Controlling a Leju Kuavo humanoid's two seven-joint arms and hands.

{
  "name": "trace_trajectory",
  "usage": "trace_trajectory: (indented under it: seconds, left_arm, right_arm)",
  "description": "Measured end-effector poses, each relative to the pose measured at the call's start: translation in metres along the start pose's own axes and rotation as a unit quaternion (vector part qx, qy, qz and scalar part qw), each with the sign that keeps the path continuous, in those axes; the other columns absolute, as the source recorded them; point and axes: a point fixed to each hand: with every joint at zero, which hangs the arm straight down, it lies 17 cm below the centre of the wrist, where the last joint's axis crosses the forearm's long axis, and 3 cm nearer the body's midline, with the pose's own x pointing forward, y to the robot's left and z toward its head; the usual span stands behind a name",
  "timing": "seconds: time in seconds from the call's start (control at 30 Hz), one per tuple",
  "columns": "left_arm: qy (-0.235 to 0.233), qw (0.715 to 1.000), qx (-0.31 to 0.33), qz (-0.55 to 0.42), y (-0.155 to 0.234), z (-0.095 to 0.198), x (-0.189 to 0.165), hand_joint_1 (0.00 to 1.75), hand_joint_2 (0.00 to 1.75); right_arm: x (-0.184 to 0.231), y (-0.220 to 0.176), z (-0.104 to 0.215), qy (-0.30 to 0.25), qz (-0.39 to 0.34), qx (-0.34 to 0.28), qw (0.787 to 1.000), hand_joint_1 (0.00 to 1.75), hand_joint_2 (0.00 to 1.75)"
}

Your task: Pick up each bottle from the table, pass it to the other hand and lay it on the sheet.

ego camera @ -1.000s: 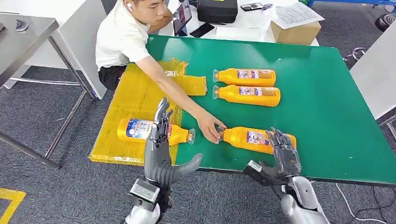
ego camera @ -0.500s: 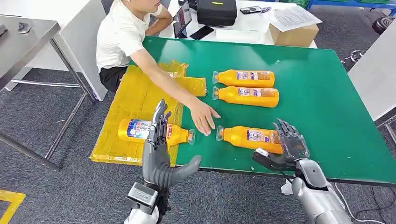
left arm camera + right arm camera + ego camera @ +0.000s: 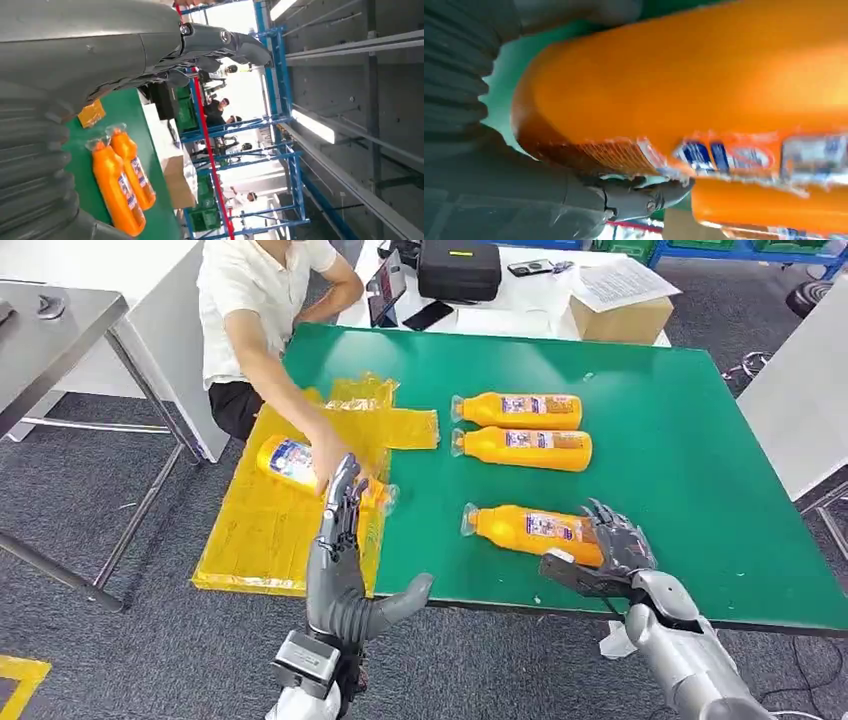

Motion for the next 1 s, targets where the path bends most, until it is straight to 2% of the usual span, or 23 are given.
trace_trajectory:
  seconds: [0.13,0.53,0.73,0.77,0.8,0.9,1.0]
  left_arm:
    - [0.004,1.000,-0.007,0.004,-0.003,0.000,-0.001,0.00,1.75]
    - [0.006,1.000,-0.024,0.011,-0.011,0.003,0.000,0.00,1.75]
    - [0.021,0.999,-0.016,0.022,-0.008,0.003,-0.005,0.00,1.75]
    - [0.037,0.999,-0.011,0.032,-0.006,0.003,-0.011,0.00,1.75]
    - [0.075,0.995,-0.007,0.060,-0.005,0.005,-0.024,0.00,1.75]
    - [0.229,0.956,0.020,0.182,0.000,0.028,-0.080,0.00,1.75]
    - [0.261,0.944,0.036,0.199,0.010,0.044,-0.099,0.00,1.75]
  right_arm:
    - [-0.012,0.005,0.004,0.005,-0.038,0.026,0.999,1.75,1.75]
    - [-0.031,0.011,0.009,0.027,-0.064,0.054,0.996,1.75,1.75]
    - [-0.009,0.017,0.023,-0.020,-0.182,0.023,0.983,1.75,1.75]
    - [-0.002,0.019,0.026,-0.027,-0.199,0.015,0.979,1.75,1.75]
    - [0.008,0.017,0.028,-0.038,-0.224,0.001,0.974,1.75,1.75]
    - [0.044,0.005,0.032,-0.072,-0.294,-0.041,0.952,1.75,1.75]
    - [0.069,0.002,0.036,-0.093,-0.319,-0.051,0.942,1.75,1.75]
